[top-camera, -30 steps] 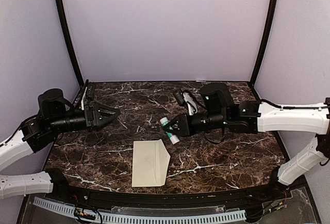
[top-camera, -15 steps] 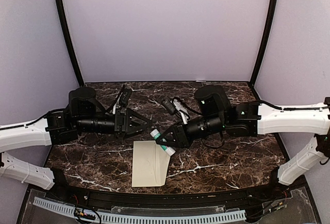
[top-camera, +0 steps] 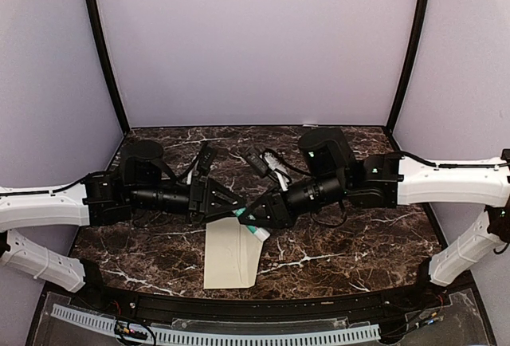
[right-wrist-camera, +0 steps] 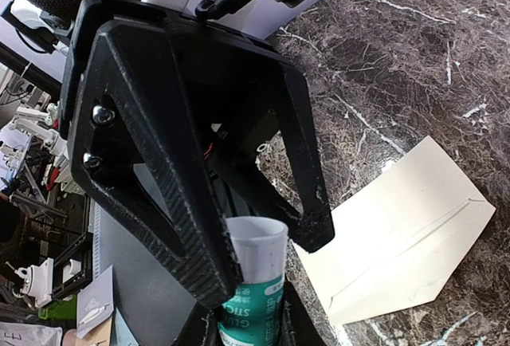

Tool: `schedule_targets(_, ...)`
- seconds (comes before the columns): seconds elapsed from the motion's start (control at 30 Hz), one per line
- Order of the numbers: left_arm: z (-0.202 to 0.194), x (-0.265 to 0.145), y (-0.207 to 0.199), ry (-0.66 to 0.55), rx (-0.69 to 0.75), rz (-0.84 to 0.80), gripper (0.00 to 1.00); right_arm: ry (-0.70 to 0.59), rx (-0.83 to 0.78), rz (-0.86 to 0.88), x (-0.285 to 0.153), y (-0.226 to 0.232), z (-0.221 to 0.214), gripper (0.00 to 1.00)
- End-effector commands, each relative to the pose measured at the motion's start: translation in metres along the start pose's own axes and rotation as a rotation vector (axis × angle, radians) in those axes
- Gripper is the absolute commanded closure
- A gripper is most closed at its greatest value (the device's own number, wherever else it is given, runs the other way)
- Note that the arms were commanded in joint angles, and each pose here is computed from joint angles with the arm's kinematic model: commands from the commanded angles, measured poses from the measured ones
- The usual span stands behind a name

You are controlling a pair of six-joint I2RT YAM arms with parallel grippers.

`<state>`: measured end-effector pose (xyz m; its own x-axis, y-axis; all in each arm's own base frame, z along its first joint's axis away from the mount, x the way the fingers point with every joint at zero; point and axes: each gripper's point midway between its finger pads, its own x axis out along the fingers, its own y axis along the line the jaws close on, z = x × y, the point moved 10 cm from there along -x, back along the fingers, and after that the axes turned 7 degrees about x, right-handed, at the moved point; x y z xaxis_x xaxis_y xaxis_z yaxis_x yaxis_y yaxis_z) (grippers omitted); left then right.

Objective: Place the letter into the envelope and seal it
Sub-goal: Pick up the solid glue from the center of the board.

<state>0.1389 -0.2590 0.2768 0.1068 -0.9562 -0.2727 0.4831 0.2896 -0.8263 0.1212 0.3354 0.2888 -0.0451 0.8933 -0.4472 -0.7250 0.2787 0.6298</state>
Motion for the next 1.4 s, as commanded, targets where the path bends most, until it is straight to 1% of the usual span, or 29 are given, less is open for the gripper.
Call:
schedule_targets(0.0,0.005,0.000,-0.010,-0.023,0.018,-0.047,0.52,0.001,-0.038,0.049,0.002,0.013,0.006,1.00)
schedule_targets(0.07,0.005,0.001,-0.010,-0.021,0.015,-0.057,0.57,0.001,-0.039,0.040,0.003,0.013,0.006,1.00)
schedule_targets(0.2,0.004,0.005,-0.009,-0.004,0.006,-0.068,0.59,-0.006,-0.038,0.018,0.003,0.010,0.006,1.00)
schedule_targets(0.27,0.002,0.006,-0.007,0.010,-0.005,-0.070,0.62,-0.008,-0.035,0.003,0.004,0.008,0.006,1.00)
schedule_targets(0.33,0.001,0.008,-0.006,0.025,-0.013,-0.070,0.63,-0.010,-0.032,-0.007,0.005,0.007,0.006,1.00)
schedule_targets(0.47,0.000,0.006,-0.006,0.028,-0.014,-0.056,0.61,-0.013,-0.033,-0.018,0.005,0.006,0.005,1.00)
schedule_targets(0.53,-0.001,0.006,-0.005,0.034,-0.015,-0.052,0.62,-0.018,-0.034,-0.023,0.004,0.006,0.006,1.00)
schedule_targets(0.6,-0.002,0.006,-0.005,0.040,-0.020,-0.057,0.69,-0.021,-0.035,-0.027,0.004,0.006,0.006,1.00)
schedule_targets(0.63,-0.002,0.006,-0.005,0.041,-0.023,-0.059,0.75,-0.024,-0.036,-0.032,0.004,0.006,0.006,1.00)
schedule_targets(0.67,-0.002,0.006,-0.005,0.041,-0.026,-0.060,0.78,-0.025,-0.036,-0.034,0.004,0.005,0.006,1.00)
schedule_targets(0.73,-0.002,0.005,-0.006,0.038,-0.025,-0.063,0.87,-0.030,-0.034,-0.046,0.004,0.004,0.006,1.00)
schedule_targets(0.8,-0.001,0.004,-0.007,0.031,-0.027,-0.063,0.94,-0.038,-0.031,-0.053,0.003,0.004,0.006,0.99)
schedule_targets(0.83,0.000,0.004,-0.007,0.022,-0.028,-0.062,0.96,-0.047,-0.026,-0.058,0.002,0.003,0.006,0.91)
schedule_targets(0.87,0.000,0.002,-0.008,0.001,-0.030,-0.056,0.99,-0.059,-0.020,-0.062,0.001,0.003,0.006,0.81)
schedule_targets(0.9,0.002,0.000,-0.009,-0.017,-0.027,-0.059,1.00,-0.081,-0.009,-0.071,-0.001,0.003,0.007,0.70)
schedule_targets(0.97,0.005,-0.005,-0.013,-0.079,-0.018,-0.065,1.00,-0.135,0.024,-0.089,-0.007,0.002,0.007,0.54)
schedule_targets(1.03,0.010,-0.014,-0.016,-0.170,-0.008,-0.057,1.00,-0.201,0.058,-0.071,-0.013,0.002,0.007,0.37)
schedule_targets(1.07,0.012,-0.016,-0.018,-0.196,-0.003,-0.061,1.00,-0.243,0.089,-0.066,-0.016,0.002,0.007,0.32)
schedule_targets(1.13,0.018,-0.021,-0.022,-0.269,0.008,-0.065,1.00,-0.339,0.144,-0.031,-0.024,0.003,0.008,0.27)
schedule_targets(1.2,0.023,-0.027,-0.026,-0.342,0.015,-0.075,1.00,-0.447,0.234,0.019,-0.034,0.003,0.006,0.21)
schedule_targets(1.3,0.026,-0.034,-0.027,-0.436,0.008,-0.083,1.00,-0.574,0.323,0.122,-0.045,0.001,-0.002,0.19)
schedule_targets(1.37,0.027,-0.037,-0.027,-0.475,0.006,-0.097,1.00,-0.624,0.350,0.196,-0.051,0.004,-0.002,0.19)
